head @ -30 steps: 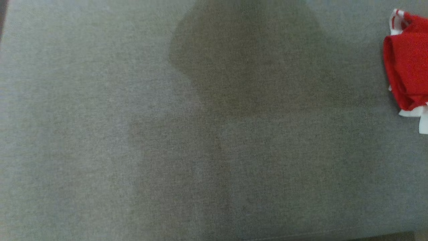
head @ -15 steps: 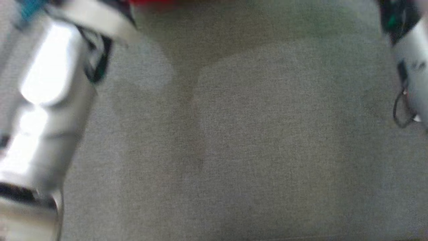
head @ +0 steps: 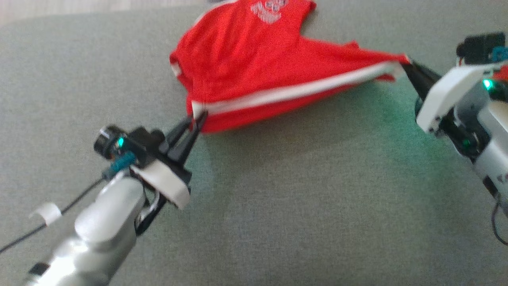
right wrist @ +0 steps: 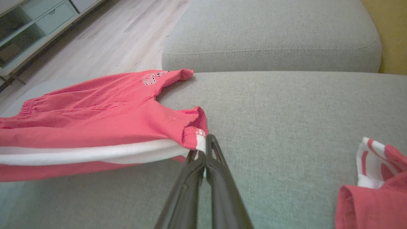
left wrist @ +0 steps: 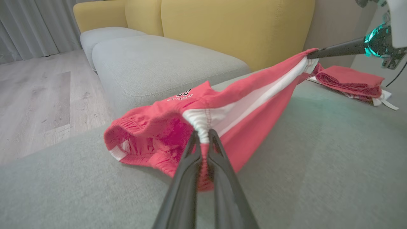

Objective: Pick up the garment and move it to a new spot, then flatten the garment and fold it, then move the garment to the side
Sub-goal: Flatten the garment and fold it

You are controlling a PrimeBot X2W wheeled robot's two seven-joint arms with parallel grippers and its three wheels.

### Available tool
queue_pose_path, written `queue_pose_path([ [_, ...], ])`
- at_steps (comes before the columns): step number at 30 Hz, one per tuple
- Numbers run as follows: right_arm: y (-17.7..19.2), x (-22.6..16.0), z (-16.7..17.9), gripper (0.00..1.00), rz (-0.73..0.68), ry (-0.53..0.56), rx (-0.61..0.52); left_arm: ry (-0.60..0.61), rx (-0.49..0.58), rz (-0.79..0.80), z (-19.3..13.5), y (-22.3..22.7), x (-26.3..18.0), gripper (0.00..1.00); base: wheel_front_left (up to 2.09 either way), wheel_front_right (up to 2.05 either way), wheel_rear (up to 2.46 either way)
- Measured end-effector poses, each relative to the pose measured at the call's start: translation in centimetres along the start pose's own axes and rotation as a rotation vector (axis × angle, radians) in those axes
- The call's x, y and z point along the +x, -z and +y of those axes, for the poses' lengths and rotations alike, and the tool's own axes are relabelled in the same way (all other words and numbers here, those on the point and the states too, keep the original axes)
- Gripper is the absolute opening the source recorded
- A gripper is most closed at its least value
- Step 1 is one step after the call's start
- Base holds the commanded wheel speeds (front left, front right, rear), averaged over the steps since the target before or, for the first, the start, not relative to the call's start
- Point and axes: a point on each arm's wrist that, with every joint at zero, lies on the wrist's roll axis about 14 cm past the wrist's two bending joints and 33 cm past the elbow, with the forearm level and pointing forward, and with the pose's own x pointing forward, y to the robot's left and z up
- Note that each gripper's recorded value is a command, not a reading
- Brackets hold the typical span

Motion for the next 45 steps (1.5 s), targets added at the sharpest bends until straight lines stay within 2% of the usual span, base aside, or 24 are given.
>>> queue_pose_path([
  [4, 1.8, -2.3, 0.1, 0.00, 0.098, -0.009, -0.024, 0.034, 0.020, 0.040, -2.0, 1.1, -1.9, 0.00, 0.00, 0.00, 0.00],
  [8, 3.5, -4.5, 0.3, 0.00, 0.169, -0.019, -0.001, 0.061, 0.032, 0.062, -3.8, 1.9, -3.3, 0.00, 0.00, 0.00, 0.00],
  [15, 5.2, -7.9, 0.5, 0.00, 0.226, -0.030, 0.028, 0.078, 0.039, 0.072, -5.5, 2.5, -5.2, 0.00, 0.00, 0.00, 0.00],
  [28, 8.9, -14.6, -0.7, 0.00, 0.298, -0.012, 0.031, 0.170, -0.059, 0.072, -11.9, 4.2, -8.6, 0.00, 0.00, 0.00, 0.00],
  [34, 8.9, -14.7, -1.1, 0.00, 0.300, -0.010, 0.027, 0.170, -0.067, 0.047, -12.0, 3.5, -8.4, 0.00, 0.00, 0.00, 0.00],
  [40, 7.0, -13.0, -1.3, 0.00, 0.250, -0.017, -0.012, 0.126, -0.079, 0.003, -10.8, 2.2, -7.4, 0.00, 0.00, 0.00, 0.00],
  [45, 2.9, -10.3, -1.4, 0.00, 0.189, -0.021, -0.102, 0.075, -0.069, -0.059, -8.4, 0.0, -6.0, 0.00, 0.00, 0.00, 0.00],
])
